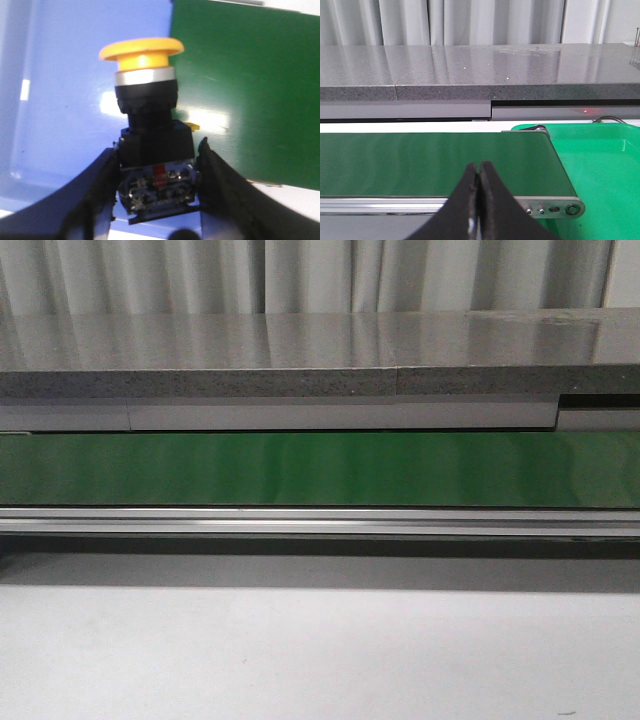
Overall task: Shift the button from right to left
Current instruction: 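Lift the button with the left gripper and carry it over the blue tray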
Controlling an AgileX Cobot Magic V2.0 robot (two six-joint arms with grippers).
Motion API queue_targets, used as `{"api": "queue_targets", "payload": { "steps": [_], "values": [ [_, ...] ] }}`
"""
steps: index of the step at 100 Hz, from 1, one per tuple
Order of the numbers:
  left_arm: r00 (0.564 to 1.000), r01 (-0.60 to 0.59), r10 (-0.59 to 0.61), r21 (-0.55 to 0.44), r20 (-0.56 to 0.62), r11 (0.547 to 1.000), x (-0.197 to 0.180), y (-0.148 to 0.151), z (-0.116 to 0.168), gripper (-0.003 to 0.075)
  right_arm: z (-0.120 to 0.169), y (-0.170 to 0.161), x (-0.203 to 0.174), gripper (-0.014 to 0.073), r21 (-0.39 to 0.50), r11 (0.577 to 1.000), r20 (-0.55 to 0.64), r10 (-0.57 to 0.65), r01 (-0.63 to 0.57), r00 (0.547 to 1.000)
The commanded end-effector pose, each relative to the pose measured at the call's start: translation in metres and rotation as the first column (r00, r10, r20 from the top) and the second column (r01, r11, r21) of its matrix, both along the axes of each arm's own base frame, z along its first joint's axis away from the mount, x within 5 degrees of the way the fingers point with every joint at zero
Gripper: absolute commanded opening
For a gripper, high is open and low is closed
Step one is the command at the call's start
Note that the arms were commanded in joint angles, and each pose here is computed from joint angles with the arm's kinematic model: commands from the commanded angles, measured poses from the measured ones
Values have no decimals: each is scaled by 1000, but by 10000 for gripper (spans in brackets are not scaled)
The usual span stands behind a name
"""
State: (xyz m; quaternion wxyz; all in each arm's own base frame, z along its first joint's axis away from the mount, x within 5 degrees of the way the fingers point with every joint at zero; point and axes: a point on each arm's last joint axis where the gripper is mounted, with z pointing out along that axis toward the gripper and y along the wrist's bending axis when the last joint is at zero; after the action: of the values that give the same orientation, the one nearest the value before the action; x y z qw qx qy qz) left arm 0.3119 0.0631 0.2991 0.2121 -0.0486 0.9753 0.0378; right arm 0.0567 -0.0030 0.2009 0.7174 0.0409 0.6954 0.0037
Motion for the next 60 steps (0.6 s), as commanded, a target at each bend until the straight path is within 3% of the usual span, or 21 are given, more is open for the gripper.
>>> {"api": "queue_targets", "payload": {
  "steps": [1, 15, 36, 60],
  "values": [
    [997, -14, 12, 37, 71, 999, -3, 18, 16, 258, 13, 0, -3, -68, -6, 1000, 111, -8, 9, 994],
    [1000, -29, 28, 38, 5, 999, 3, 38, -4, 258, 13, 0, -3, -68, -6, 1000, 111, -8, 9, 994],
    [995, 0, 3, 24, -104, 1000, 21, 45, -44, 258, 13, 0, -3, -68, -6, 1000, 111, -8, 9, 994],
    [990, 14, -8, 39, -143, 999, 36, 52, -77, 258, 13, 0, -3, -68, -6, 1000, 111, -8, 9, 994]
  ]
}}
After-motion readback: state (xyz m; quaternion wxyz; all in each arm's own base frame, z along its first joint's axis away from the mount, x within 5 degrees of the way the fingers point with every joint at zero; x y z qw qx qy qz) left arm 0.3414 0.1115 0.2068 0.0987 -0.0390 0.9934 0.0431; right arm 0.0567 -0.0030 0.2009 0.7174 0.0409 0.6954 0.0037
